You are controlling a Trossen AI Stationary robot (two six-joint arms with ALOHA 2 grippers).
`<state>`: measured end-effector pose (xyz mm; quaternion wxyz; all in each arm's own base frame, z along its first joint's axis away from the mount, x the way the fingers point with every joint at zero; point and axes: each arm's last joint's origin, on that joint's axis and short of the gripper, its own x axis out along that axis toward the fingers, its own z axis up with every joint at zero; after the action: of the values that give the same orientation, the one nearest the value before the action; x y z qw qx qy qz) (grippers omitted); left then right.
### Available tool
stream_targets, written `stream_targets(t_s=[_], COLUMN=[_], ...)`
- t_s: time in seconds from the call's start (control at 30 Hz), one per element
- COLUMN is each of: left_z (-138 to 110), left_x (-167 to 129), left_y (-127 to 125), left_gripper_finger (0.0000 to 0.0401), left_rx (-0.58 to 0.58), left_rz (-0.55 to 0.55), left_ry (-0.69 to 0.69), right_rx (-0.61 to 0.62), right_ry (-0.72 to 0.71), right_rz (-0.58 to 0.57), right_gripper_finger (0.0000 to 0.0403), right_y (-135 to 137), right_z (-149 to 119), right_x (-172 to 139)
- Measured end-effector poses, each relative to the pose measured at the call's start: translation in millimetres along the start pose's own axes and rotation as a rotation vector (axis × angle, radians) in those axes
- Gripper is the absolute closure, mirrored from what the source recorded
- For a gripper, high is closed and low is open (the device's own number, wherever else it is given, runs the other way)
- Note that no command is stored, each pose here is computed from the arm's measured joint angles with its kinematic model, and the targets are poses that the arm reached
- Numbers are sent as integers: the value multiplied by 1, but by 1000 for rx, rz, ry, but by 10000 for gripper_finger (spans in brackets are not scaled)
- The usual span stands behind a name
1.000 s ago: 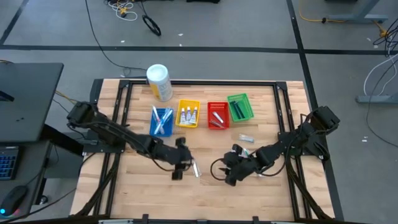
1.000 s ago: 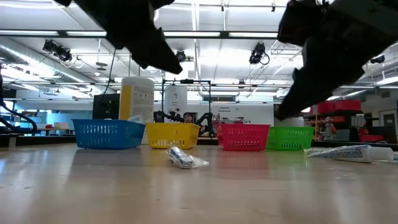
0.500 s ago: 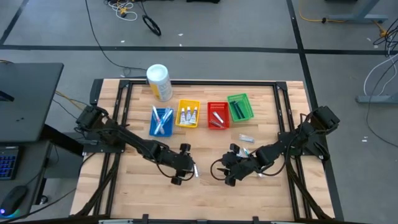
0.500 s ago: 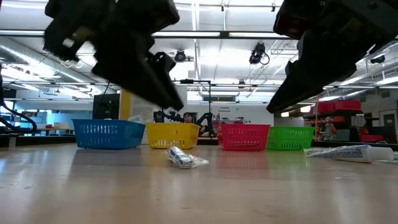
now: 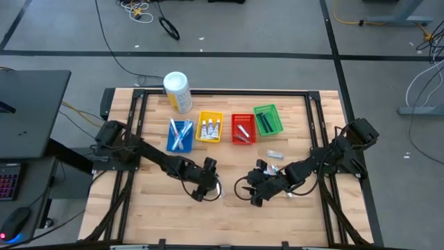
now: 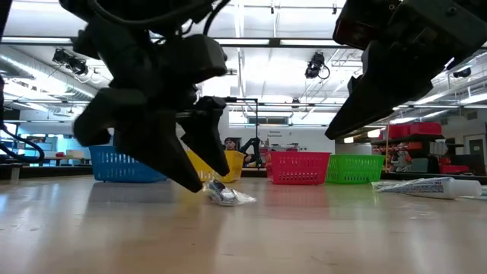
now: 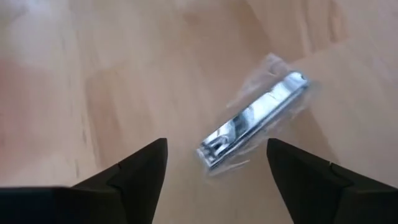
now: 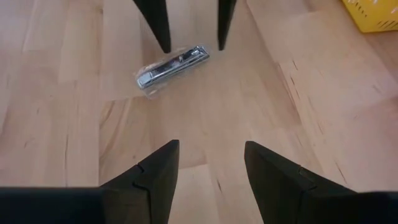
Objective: Pick & Place Travel size toiletries
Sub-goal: Put the silver nail cutter into the red bin
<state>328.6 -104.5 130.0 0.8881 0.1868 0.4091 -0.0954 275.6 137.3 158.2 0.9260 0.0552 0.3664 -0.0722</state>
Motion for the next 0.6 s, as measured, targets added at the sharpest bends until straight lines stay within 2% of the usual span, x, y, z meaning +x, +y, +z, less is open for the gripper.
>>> stream_targets(t_s=[0.07, 0.23, 0.43, 0.6], left_z=[0, -5, -4, -4], left_x=[1, 9, 14, 14], left_y=[6, 13, 12, 12], left_gripper_finger=[115, 115, 115, 132], left_rx=[-7, -15, 103, 82], left_rz=[-3, -94, -102, -117], left_ry=[-8, -2, -40, -46], right_rx=[-8, -26, -27, -27], right_ry=[0, -1, 1, 1], right_rz=[0, 1, 0, 1], right_gripper_finger=[210, 210, 210, 210], right_y=[0, 0, 0, 0], right_z=[0, 0, 0, 0], right_x=[0, 0, 0, 0])
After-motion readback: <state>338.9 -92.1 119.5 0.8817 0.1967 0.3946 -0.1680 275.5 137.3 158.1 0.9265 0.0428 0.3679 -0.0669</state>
